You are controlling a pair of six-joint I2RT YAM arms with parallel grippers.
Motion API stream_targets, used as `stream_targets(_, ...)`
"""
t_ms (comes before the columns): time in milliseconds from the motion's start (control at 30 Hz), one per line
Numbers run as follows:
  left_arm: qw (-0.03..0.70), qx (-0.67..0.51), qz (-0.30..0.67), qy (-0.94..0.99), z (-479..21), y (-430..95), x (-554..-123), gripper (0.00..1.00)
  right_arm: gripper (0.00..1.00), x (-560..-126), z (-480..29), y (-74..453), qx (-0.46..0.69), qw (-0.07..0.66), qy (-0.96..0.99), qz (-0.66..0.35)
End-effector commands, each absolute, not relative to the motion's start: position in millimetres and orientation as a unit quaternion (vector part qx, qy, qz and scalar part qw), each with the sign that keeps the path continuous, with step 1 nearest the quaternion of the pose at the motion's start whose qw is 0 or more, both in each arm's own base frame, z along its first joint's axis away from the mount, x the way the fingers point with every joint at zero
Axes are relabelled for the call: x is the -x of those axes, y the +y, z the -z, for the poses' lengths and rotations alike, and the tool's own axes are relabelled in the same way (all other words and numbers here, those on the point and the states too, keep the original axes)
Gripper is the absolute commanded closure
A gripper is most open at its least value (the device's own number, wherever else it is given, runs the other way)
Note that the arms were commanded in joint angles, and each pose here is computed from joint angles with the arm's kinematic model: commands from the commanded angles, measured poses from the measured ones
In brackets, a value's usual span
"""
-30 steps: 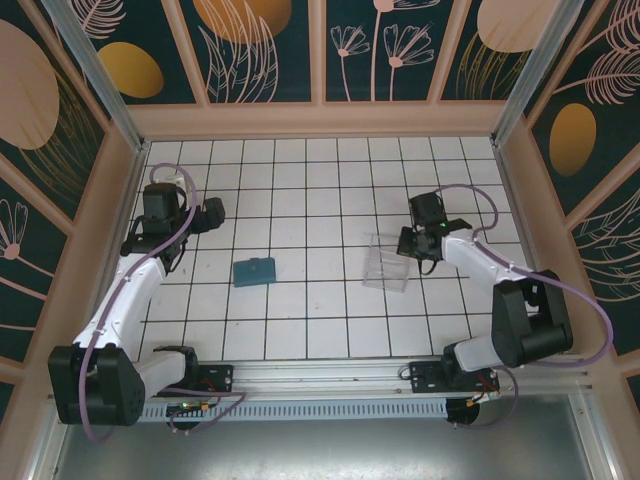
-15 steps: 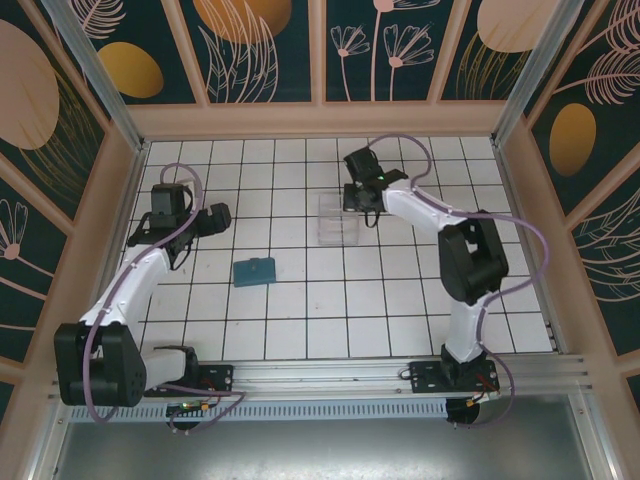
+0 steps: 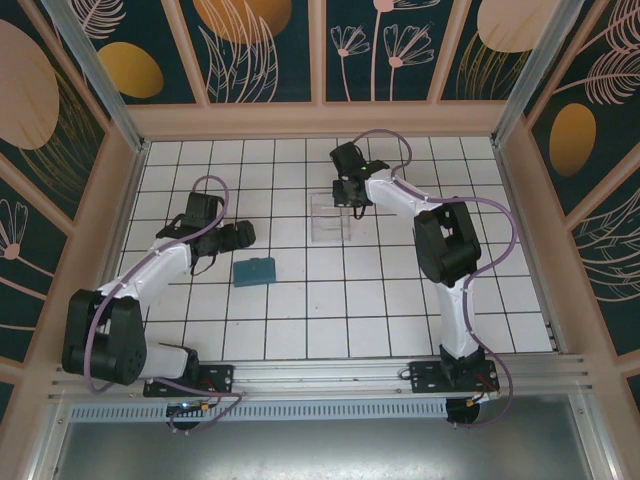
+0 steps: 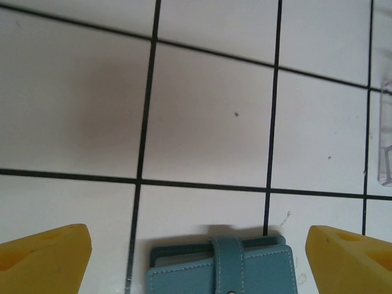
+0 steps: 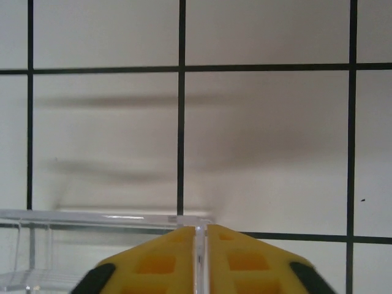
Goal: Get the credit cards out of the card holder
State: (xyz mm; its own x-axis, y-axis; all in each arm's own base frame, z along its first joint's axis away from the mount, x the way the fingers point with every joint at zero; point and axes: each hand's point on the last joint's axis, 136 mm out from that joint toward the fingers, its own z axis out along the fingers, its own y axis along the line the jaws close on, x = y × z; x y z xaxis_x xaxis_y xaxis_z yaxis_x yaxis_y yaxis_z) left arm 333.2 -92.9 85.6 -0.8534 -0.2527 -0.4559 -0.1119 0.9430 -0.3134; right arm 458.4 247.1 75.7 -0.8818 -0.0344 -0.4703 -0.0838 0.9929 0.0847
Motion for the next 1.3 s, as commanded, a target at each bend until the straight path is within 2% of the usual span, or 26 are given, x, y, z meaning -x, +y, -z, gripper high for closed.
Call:
stream_targets(0, 0.215, 0.108, 0.157, 0.958, -64.7, -111.5, -326.3, 0.10, 0.81, -461.9, -91.5, 245.0, 0.021, 0.253, 0.966, -0.048)
stream_targets(200, 0.170, 0.080, 0.148, 0.971, -36.6, -127.9, -311.4, 0.13, 0.61, -453.4, -116.1, 245.7, 0.019, 0.270, 0.961, -0.061)
stream_targets(300, 0.152, 0.069, 0.167, 0.972, -31.6, -138.6, -302.7, 0.16, 0.58, -444.1, -130.7, 249.6, 0.023, 0.281, 0.957, -0.072)
stream_targets(700, 0.101, 0.042, 0.225, 0.968, -26.9, -177.4, -241.4, 0.14, 0.54, -392.9, -165.4, 240.8, 0.028, 0.299, 0.948, -0.104)
stream_targets(900, 0.104, 0.030, 0.238, 0.965, -32.2, -196.9, -236.6, 0.17, 0.53, -367.3, -158.4, 227.7, 0.019, 0.290, 0.950, -0.114)
stream_targets(1067, 0.124, 0.018, 0.171, 0.977, -36.3, -184.1, -249.9, 0.27, 0.54, -354.1, -142.1, 224.6, 0.017, 0.270, 0.955, -0.118)
stream_targets(1267, 0.131, -0.007, 0.098, 0.986, -38.7, -167.9, -262.5, 0.20, 0.54, -343.3, -127.8, 229.4, 0.020, 0.254, 0.960, -0.121)
